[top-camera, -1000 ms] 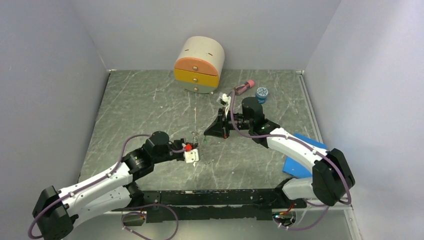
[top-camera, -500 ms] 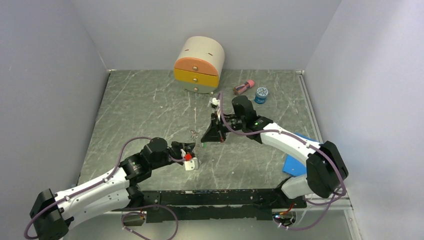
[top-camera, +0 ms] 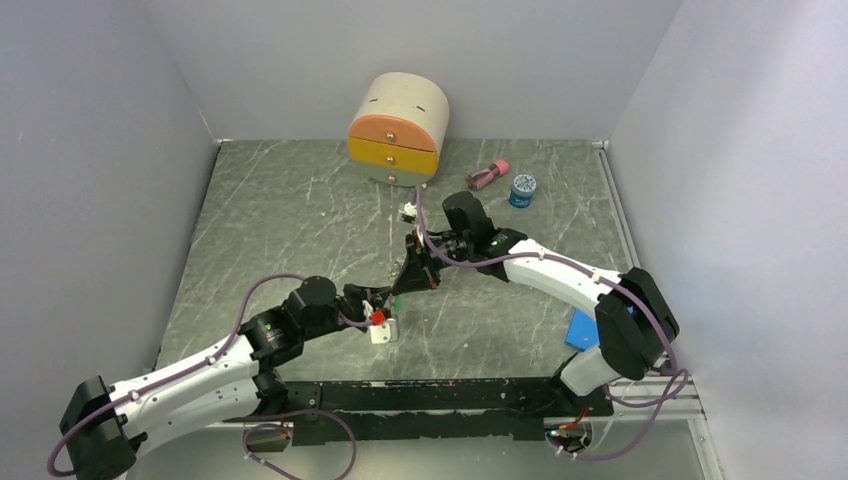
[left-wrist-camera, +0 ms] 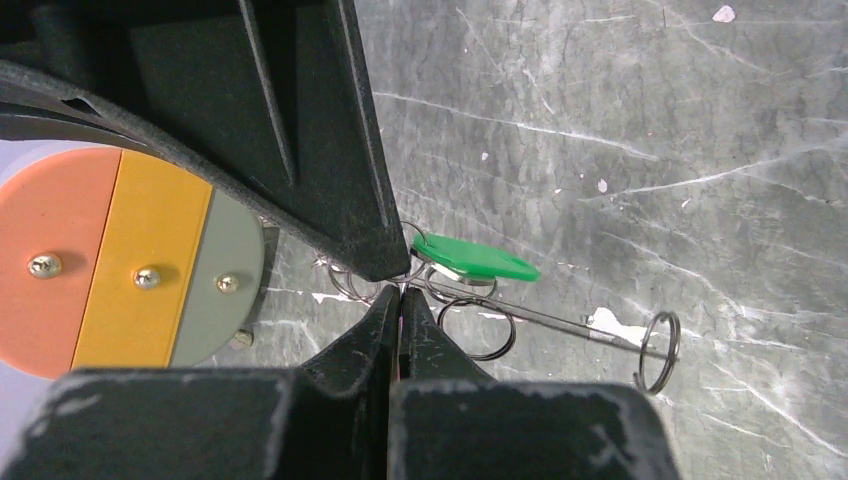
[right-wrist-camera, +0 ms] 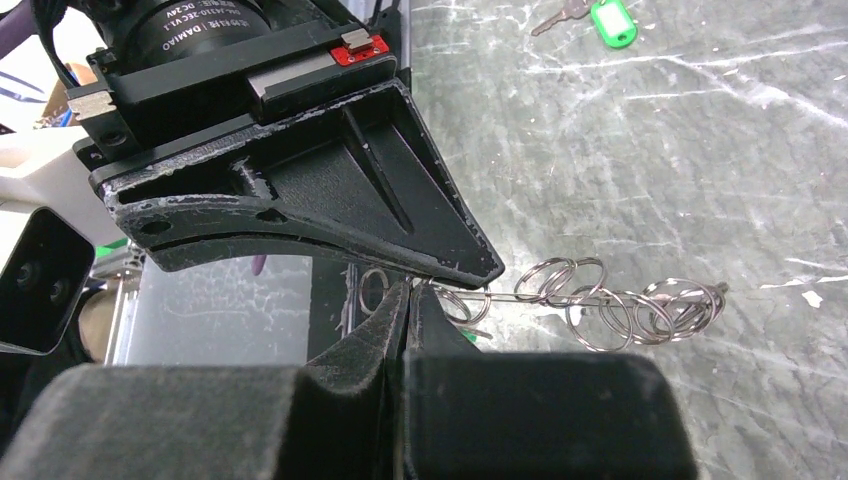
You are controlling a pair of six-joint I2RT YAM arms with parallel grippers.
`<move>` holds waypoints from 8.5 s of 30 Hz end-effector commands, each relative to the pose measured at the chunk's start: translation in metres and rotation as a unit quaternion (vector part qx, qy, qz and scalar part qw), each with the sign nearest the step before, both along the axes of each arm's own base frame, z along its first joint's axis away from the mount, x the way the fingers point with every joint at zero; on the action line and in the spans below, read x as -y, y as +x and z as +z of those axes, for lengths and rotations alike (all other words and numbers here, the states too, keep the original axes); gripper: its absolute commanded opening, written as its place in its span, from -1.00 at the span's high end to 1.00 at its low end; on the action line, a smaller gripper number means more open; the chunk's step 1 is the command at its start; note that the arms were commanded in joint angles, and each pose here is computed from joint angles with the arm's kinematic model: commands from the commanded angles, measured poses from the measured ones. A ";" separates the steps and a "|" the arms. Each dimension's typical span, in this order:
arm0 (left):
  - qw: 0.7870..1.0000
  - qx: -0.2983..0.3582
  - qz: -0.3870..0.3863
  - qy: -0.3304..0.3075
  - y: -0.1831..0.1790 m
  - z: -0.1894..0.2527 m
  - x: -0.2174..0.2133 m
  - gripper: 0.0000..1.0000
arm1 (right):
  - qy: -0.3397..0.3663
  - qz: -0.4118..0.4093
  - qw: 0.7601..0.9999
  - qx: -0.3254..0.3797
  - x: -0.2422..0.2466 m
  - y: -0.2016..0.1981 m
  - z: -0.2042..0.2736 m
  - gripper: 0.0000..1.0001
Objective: Put the keys on the keyring
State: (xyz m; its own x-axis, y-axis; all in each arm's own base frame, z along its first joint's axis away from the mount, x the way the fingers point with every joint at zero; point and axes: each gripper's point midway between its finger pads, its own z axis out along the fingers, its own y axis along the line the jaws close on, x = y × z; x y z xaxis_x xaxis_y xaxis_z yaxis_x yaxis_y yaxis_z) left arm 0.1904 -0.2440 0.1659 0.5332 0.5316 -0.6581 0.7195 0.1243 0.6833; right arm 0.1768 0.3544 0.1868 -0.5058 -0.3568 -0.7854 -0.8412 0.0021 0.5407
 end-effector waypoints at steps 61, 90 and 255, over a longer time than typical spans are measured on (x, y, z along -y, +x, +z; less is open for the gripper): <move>0.991 -0.009 0.021 -0.130 -0.009 0.037 0.007 0.95 | 0.004 -0.050 0.998 0.027 0.014 0.020 -0.005 0.00; 0.976 -0.094 0.024 -0.196 -0.005 0.043 0.025 0.95 | 0.144 -0.163 0.924 0.315 0.062 0.029 0.059 -0.90; 0.976 -0.173 -0.025 -0.126 0.002 0.009 0.033 0.52 | -0.060 0.027 0.947 0.315 0.009 0.004 -0.012 1.00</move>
State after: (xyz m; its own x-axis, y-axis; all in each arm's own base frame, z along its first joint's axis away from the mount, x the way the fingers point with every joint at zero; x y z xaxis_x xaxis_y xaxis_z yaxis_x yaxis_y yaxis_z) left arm 0.1863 -0.2710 0.1433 0.2098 0.3691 -0.9054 0.9376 0.1868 0.2934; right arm 0.1792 0.3330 0.1516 0.0301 -0.5392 -0.8416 -0.9994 -0.0021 -0.0343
